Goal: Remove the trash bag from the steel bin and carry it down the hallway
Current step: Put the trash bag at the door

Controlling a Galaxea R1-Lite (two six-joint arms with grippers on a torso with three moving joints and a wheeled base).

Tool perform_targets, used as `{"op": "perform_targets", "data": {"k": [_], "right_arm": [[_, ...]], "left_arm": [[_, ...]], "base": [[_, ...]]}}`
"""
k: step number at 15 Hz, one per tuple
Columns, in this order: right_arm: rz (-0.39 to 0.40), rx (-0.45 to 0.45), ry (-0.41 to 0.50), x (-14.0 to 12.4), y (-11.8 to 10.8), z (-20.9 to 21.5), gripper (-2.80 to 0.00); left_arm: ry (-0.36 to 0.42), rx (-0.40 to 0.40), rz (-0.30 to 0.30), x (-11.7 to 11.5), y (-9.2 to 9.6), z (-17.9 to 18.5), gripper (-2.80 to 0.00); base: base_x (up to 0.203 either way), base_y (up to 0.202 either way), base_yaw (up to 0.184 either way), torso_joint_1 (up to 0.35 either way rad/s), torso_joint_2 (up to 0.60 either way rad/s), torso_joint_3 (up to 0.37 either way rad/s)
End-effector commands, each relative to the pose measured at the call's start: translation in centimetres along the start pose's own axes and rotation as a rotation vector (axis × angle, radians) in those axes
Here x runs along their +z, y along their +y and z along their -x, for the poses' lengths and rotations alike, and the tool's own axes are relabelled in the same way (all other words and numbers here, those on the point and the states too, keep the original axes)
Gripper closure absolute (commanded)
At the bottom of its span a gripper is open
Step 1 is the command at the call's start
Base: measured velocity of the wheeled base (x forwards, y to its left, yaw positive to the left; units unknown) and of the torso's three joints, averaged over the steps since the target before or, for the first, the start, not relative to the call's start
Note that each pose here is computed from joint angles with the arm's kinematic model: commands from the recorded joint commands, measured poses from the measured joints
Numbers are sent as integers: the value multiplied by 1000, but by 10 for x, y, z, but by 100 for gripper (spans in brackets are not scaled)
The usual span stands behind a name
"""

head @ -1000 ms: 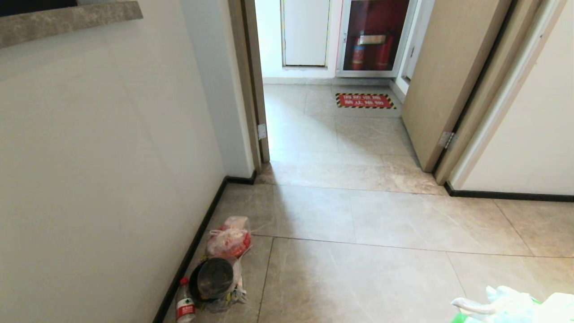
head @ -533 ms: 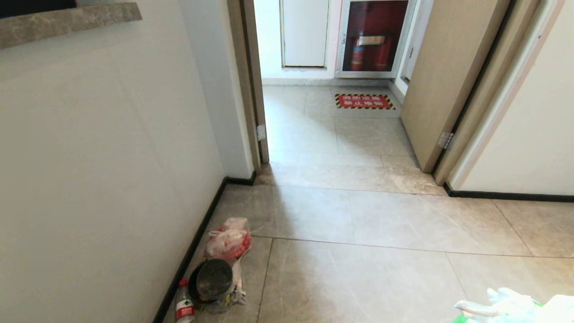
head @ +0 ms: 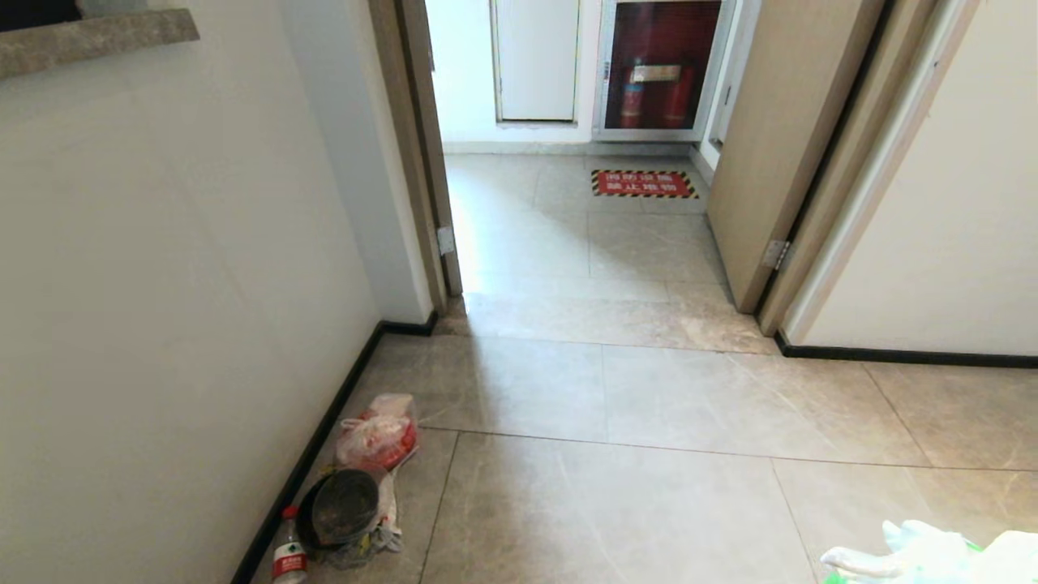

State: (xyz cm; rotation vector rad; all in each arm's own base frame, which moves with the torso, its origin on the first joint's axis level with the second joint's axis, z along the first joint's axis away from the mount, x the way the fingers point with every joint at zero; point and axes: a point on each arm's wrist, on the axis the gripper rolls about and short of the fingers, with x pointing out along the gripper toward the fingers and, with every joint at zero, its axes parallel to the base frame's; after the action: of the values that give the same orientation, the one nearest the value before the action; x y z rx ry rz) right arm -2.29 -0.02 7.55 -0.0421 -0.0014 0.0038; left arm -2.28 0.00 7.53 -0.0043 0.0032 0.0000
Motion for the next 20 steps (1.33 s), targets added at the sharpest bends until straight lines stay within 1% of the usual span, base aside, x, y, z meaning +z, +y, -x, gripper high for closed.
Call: {"op": "perform_targets", "data": {"k": [1, 5, 7, 9, 11, 14, 20], "right_arm": [[10, 1, -37, -1, 0, 3, 0], [2, -1, -37, -1, 0, 3, 0], [2, -1, -37, -1, 0, 3, 0], [11, 4, -37, -1, 0, 3, 0], [-1, -1, -39, -1, 0, 3, 0], [13, 3, -40, -1, 0, 3, 0], [11, 3, -40, -1, 0, 3, 0]], "left_arm": [[1, 0, 1, 0, 0, 0, 0], [1, 0, 2, 0, 0, 0, 0], [1, 0, 0, 0, 0, 0, 0], [0, 0, 0, 0, 0, 0, 0], [0, 0, 0, 0, 0, 0, 0], [1, 0, 1, 0, 0, 0, 0], [0, 0, 0, 0, 0, 0, 0]], "base": [[0, -191, -1, 2, -4, 6], [0, -189, 0, 5, 1, 4], [0, -111, -3, 4, 0, 1], [0, 0, 0, 0, 0, 0], [0, 0, 0, 0, 0, 0], [0, 0, 0, 0, 0, 0], [-1, -6, 157, 1, 2, 1]]}}
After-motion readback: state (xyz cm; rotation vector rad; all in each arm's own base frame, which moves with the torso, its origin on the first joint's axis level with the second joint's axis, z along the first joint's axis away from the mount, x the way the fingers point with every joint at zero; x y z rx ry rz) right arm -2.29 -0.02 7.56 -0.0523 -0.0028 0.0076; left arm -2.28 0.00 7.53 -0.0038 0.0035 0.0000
